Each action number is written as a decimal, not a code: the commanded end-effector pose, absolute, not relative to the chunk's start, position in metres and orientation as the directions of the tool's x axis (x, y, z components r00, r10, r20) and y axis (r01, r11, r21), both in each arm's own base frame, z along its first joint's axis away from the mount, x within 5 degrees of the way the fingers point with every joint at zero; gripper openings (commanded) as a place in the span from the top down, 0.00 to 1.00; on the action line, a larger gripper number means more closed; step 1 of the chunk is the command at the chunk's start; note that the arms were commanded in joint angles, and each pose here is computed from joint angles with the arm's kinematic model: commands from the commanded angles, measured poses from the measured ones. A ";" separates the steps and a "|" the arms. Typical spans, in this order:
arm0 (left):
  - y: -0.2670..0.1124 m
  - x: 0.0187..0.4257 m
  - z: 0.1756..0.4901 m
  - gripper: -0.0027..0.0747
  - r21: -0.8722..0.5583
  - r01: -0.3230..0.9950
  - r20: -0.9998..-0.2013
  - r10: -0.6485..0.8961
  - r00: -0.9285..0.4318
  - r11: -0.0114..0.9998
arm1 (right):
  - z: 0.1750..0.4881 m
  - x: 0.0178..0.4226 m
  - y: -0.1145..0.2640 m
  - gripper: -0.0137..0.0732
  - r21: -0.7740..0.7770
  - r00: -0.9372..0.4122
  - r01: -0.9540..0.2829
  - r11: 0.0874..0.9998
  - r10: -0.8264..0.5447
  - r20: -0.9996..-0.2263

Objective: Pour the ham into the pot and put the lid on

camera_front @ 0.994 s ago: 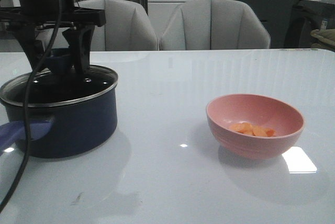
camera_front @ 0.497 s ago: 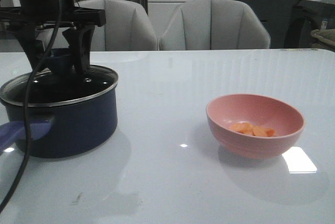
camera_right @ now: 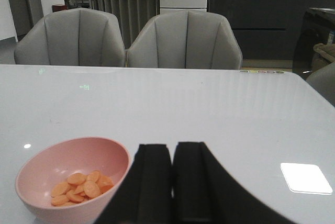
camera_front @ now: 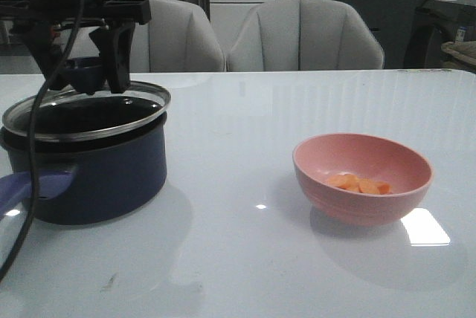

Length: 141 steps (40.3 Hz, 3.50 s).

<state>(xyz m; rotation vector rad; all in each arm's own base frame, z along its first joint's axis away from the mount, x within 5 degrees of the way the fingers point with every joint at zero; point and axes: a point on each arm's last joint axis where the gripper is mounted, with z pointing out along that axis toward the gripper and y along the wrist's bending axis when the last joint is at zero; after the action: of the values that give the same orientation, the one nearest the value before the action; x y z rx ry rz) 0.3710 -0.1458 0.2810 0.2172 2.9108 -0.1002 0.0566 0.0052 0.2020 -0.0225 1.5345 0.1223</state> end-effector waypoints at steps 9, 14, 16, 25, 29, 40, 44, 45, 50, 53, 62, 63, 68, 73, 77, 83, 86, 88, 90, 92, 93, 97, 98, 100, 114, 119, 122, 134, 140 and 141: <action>-0.131 0.359 0.336 0.60 -0.057 0.141 -0.388 0.108 -0.915 0.988 | 0.207 0.055 0.005 0.67 0.057 0.123 -0.095 0.994 0.069 -0.990; -0.108 0.357 0.342 0.60 -0.046 0.083 -0.363 0.061 -0.930 0.995 | 0.207 0.055 0.005 0.67 0.057 0.123 -0.095 0.994 0.069 -0.990; -0.096 0.357 0.346 0.60 -0.046 0.051 -0.362 0.031 -0.932 0.998 | 0.207 0.055 0.005 0.67 0.057 0.123 -0.095 0.994 0.069 -0.990; -0.041 0.349 0.367 0.61 -0.054 -0.073 -0.427 -0.090 -0.900 0.996 | 0.207 0.055 0.005 0.67 0.057 0.123 -0.095 0.994 0.069 -0.990; -0.013 0.345 0.364 0.66 -0.054 -0.132 -0.419 -0.143 -0.897 0.990 | 0.207 0.055 0.005 0.67 0.057 0.123 -0.095 0.994 0.069 -0.990; 0.035 0.340 0.325 0.78 -0.128 -0.201 -0.335 -0.233 -0.913 0.971 | 0.207 0.055 0.005 0.67 0.057 0.123 -0.095 0.994 0.069 -0.990; 0.049 0.340 0.310 0.78 -0.129 -0.245 -0.352 -0.275 -0.895 0.961 | 0.207 0.055 0.005 0.67 0.057 0.123 -0.095 0.994 0.069 -0.990; 0.050 0.341 0.308 0.78 -0.130 -0.248 -0.364 -0.279 -0.889 0.960 | 0.207 0.055 0.005 0.67 0.057 0.123 -0.095 0.994 0.069 -0.990; 0.051 0.342 0.289 0.78 -0.121 -0.253 -0.385 -0.280 -0.879 0.960 | 0.207 0.055 0.005 0.67 0.057 0.123 -0.095 0.994 0.069 -0.990; 0.051 0.344 0.277 0.78 -0.117 -0.251 -0.378 -0.277 -0.884 0.961 | 0.207 0.055 0.005 0.67 0.057 0.123 -0.095 0.994 0.069 -0.990; 0.053 0.355 0.241 0.78 -0.106 -0.260 -0.292 -0.280 -0.915 0.960 | 0.207 0.055 0.005 0.67 0.057 0.123 -0.095 0.994 0.069 -0.990; 0.053 0.356 0.239 0.78 -0.104 -0.258 -0.287 -0.278 -0.917 0.960 | 0.207 0.055 0.005 0.67 0.057 0.123 -0.095 0.994 0.069 -0.990; 0.054 0.361 0.225 0.78 -0.101 -0.260 -0.262 -0.277 -0.924 0.960 | 0.207 0.055 0.005 0.67 0.057 0.123 -0.095 0.994 0.069 -0.990; 0.051 0.366 0.219 0.78 -0.100 -0.251 -0.266 -0.269 -0.926 0.963 | 0.207 0.055 0.005 0.67 0.057 0.123 -0.095 0.994 0.069 -0.990; 0.045 0.369 0.219 0.76 -0.094 -0.210 -0.296 -0.229 -0.927 0.973 | 0.207 0.055 0.005 0.67 0.057 0.123 -0.095 0.994 0.069 -0.990; 0.034 0.373 0.220 0.59 -0.092 -0.177 -0.330 -0.198 -0.923 0.980 | 0.207 0.055 0.005 0.67 0.057 0.123 -0.095 0.994 0.069 -0.990; 0.028 0.374 0.220 0.44 -0.091 -0.161 -0.335 -0.182 -0.925 0.983 | 0.207 0.055 0.005 0.67 0.057 0.123 -0.095 0.994 0.069 -0.990; 0.027 0.374 0.220 0.36 -0.091 -0.156 -0.335 -0.178 -0.925 0.984 | 0.207 0.055 0.005 0.67 0.057 0.123 -0.095 0.994 0.069 -0.990; 0.025 0.374 0.220 0.28 -0.091 -0.152 -0.335 -0.174 -0.926 0.984 | 0.207 0.055 0.005 0.67 0.057 0.123 -0.095 0.994 0.069 -0.990; 0.024 0.374 0.220 0.24 -0.089 -0.148 -0.335 -0.170 -0.927 0.985 | 0.207 0.055 0.005 0.67 0.057 0.123 -0.095 0.994 0.069 -0.990; 0.024 0.374 0.221 0.24 -0.089 -0.148 -0.335 -0.170 -0.927 0.985 | 0.207 0.055 0.005 0.67 0.057 0.123 -0.095 0.994 0.069 -0.990; 0.025 0.374 0.220 0.24 -0.084 -0.146 -0.334 -0.166 -0.928 0.986 | 0.207 0.055 0.005 0.67 0.057 0.123 -0.095 0.994 0.069 -0.990; 0.025 0.374 0.220 0.24 -0.079 -0.144 -0.332 -0.162 -0.929 0.986 | 0.207 0.055 0.005 0.67 0.057 0.123 -0.095 0.994 0.069 -0.990; 0.025 0.373 0.220 0.24 -0.073 -0.142 -0.327 -0.158 -0.932 0.987 | 0.207 0.055 0.005 0.67 0.057 0.123 -0.095 0.994 0.069 -0.990; 0.025 0.360 0.254 0.24 -0.049 -0.125 -0.319 -0.134 -0.938 0.991 | 0.207 0.055 0.005 0.67 0.057 0.123 -0.095 0.994 0.069 -0.990; 0.024 0.345 0.290 0.27 -0.049 -0.116 -0.411 -0.126 -0.903 0.992 | 0.207 0.055 0.005 0.67 0.057 0.123 -0.095 0.994 0.069 -0.990; 0.023 0.332 0.315 0.30 -0.053 -0.112 -0.503 -0.123 -0.856 0.992 | 0.207 0.055 0.005 0.67 0.057 0.123 -0.095 0.994 0.069 -0.990; 0.019 0.259 0.355 0.44 -0.033 -0.090 -0.834 -0.077 -0.546 0.995 | 0.207 0.055 0.005 0.67 0.057 0.123 -0.095 0.994 0.069 -0.990; -0.003 0.218 0.350 0.50 -0.030 0.003 -0.930 -0.027 -0.366 1.000 | 0.207 0.055 0.005 0.67 0.057 0.123 -0.095 0.994 0.069 -0.990; -0.008 0.212 0.350 0.50 -0.030 0.029 -0.944 -0.019 -0.328 0.999 | 0.207 0.055 0.005 0.67 0.057 0.123 -0.095 0.994 0.069 -0.990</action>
<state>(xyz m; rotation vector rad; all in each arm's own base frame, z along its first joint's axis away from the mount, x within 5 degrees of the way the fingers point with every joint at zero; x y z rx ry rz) 0.2278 0.0026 0.3328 -0.0463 2.1253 -0.0125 0.0566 0.0052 0.2020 -0.0225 1.5345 0.1223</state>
